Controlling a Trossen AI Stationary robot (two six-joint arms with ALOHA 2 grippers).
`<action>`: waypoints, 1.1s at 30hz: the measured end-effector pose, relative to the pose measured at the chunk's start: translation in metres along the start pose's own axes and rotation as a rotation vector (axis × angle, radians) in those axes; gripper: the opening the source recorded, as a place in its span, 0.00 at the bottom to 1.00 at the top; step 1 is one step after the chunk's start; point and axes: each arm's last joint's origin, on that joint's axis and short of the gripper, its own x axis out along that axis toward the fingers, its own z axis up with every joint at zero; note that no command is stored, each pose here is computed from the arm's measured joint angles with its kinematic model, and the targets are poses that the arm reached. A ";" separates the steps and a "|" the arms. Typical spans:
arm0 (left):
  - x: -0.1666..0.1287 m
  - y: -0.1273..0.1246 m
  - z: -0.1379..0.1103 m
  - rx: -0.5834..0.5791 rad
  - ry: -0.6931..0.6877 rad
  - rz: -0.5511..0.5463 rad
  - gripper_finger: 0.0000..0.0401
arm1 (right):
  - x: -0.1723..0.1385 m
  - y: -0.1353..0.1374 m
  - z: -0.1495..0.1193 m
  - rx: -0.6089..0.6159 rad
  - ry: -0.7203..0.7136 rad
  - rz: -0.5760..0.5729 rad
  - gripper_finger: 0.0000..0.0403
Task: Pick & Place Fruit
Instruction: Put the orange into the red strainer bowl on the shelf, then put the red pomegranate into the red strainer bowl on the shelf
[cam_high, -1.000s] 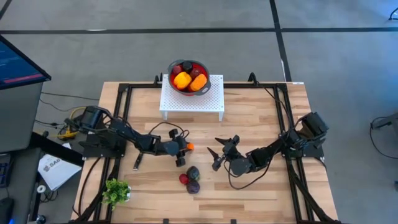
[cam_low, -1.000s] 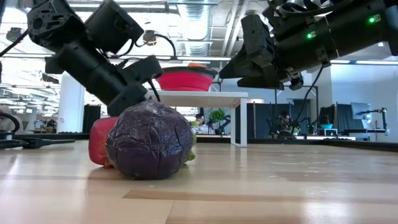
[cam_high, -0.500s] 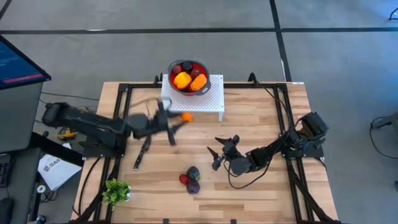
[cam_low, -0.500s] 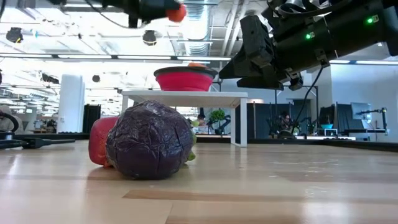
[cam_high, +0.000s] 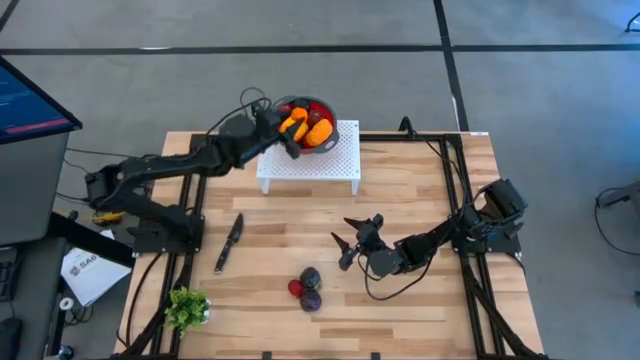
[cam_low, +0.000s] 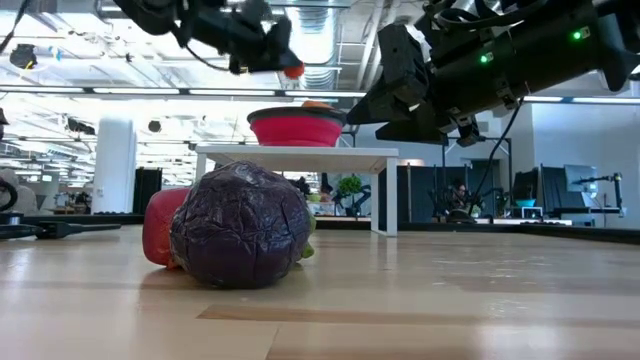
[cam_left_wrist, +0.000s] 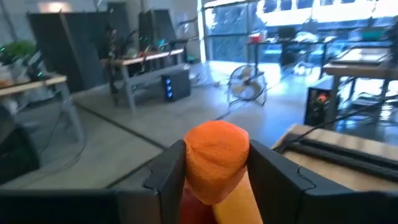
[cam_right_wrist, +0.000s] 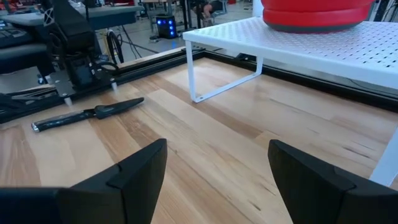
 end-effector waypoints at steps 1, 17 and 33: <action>0.005 0.003 -0.004 0.003 0.014 0.012 0.39 | 0.000 0.000 0.000 0.000 0.000 0.000 0.68; 0.032 0.020 -0.036 -0.007 0.098 0.025 0.58 | -0.002 0.001 0.000 0.002 0.000 0.009 0.68; -0.034 -0.021 0.010 0.069 0.091 -0.351 0.61 | -0.002 0.002 -0.001 0.000 0.012 0.031 0.68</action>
